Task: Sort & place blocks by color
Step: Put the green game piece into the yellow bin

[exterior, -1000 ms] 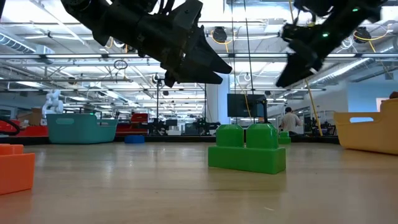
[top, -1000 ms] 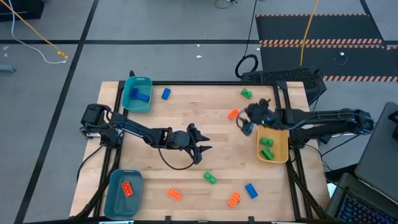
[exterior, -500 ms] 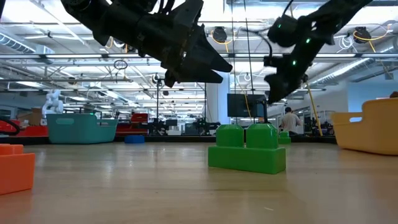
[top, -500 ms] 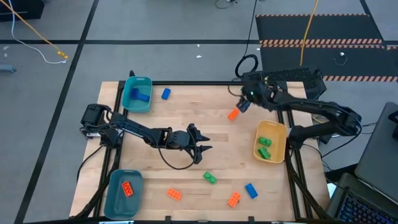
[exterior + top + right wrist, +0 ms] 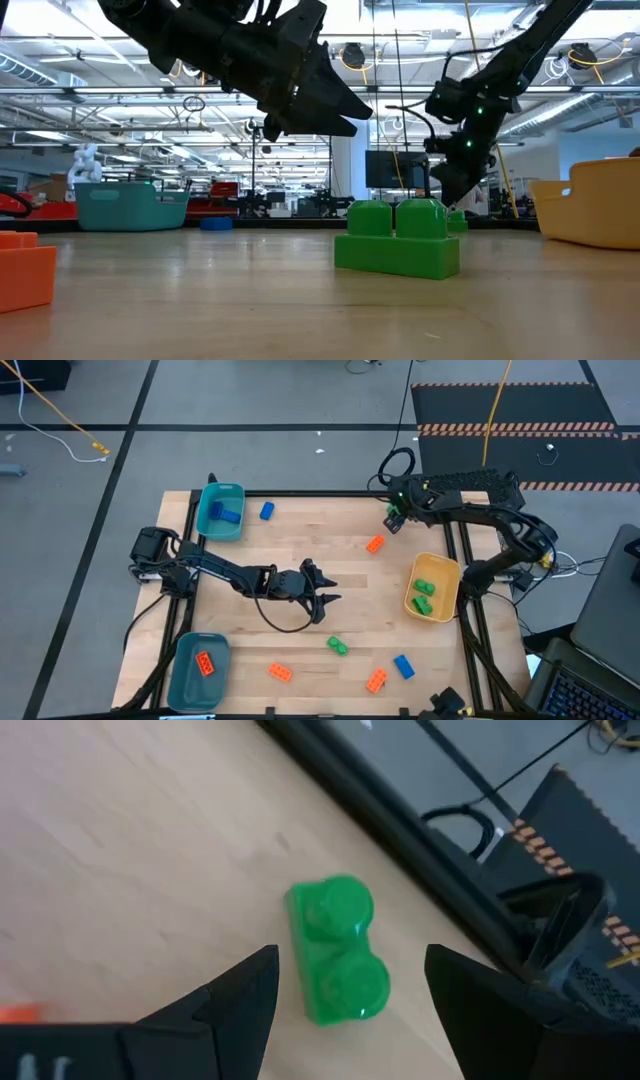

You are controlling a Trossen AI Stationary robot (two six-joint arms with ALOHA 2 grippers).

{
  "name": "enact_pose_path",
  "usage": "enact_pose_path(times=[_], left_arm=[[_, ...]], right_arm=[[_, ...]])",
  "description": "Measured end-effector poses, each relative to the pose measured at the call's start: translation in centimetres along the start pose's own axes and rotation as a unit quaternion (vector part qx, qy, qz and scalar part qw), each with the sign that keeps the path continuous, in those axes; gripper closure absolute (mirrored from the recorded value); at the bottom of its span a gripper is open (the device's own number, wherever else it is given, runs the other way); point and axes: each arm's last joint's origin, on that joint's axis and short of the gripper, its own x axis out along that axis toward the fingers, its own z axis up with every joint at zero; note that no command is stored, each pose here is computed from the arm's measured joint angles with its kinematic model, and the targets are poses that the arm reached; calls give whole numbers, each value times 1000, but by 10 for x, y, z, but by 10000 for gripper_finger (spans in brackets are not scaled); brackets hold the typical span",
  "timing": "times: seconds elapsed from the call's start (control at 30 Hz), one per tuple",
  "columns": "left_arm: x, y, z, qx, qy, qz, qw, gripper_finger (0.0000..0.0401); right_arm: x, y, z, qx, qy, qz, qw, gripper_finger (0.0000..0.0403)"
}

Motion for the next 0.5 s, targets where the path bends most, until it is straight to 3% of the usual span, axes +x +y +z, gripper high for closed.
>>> enact_pose_path(times=[0.5], left_arm=[[-1, -2, -1, 0, 4, -1, 1000, 217]], right_arm=[[19, -11, -7, 11, 26, 33, 999, 168]])
